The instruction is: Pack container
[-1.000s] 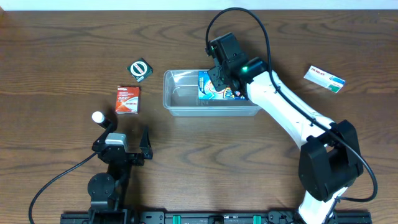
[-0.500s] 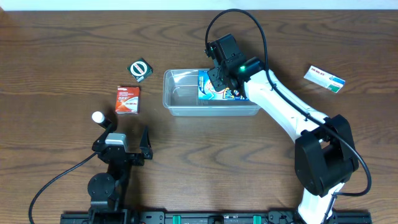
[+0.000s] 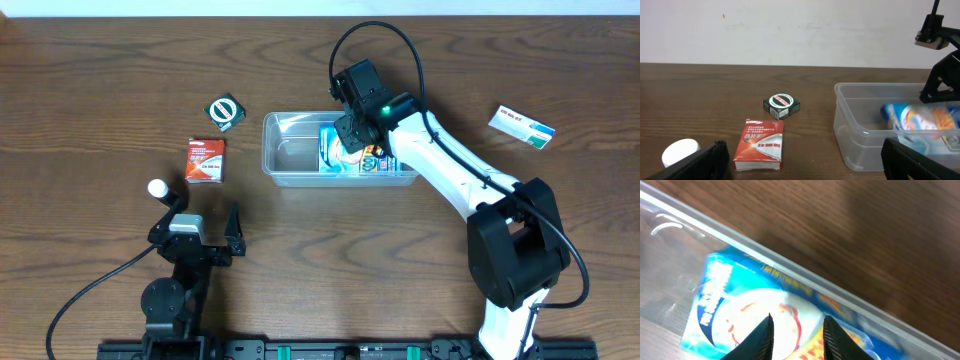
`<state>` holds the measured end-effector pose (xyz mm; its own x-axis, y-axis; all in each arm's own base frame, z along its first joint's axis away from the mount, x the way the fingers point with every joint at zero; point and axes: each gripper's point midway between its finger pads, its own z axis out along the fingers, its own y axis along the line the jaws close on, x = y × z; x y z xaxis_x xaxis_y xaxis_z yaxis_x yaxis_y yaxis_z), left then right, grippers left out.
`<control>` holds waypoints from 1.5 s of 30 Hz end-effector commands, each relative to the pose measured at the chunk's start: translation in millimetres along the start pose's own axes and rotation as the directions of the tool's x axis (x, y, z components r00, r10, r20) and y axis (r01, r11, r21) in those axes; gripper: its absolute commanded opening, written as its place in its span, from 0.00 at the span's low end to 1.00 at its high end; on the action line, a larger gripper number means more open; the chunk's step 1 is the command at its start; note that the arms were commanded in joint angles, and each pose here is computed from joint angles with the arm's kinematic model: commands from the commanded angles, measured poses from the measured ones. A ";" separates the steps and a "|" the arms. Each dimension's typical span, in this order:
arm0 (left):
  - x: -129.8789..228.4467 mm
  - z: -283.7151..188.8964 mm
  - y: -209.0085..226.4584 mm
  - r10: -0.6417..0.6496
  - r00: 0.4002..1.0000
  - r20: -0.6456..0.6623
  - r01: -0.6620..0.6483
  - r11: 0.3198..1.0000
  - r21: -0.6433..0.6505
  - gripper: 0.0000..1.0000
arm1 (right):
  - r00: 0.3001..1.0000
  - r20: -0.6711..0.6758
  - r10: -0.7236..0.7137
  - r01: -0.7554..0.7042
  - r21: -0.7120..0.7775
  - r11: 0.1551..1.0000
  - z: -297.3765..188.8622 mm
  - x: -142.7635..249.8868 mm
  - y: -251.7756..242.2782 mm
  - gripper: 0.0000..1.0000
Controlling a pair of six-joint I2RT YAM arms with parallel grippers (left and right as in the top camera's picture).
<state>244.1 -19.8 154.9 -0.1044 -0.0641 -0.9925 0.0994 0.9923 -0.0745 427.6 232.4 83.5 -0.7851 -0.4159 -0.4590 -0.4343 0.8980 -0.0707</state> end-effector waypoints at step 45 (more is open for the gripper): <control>15.7 0.8 1.4 0.001 0.999 -0.047 -0.001 1.000 -0.002 0.98 | 0.958 -0.092 0.271 -0.285 -0.203 0.937 10.2 4.5 97.3 0.01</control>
<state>244.1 -19.8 154.9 -0.1044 -0.0641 -0.9925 0.0994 0.9923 -0.0745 386.2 312.7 76.5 -0.8831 -0.2183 -0.4152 -0.3264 0.9217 0.2095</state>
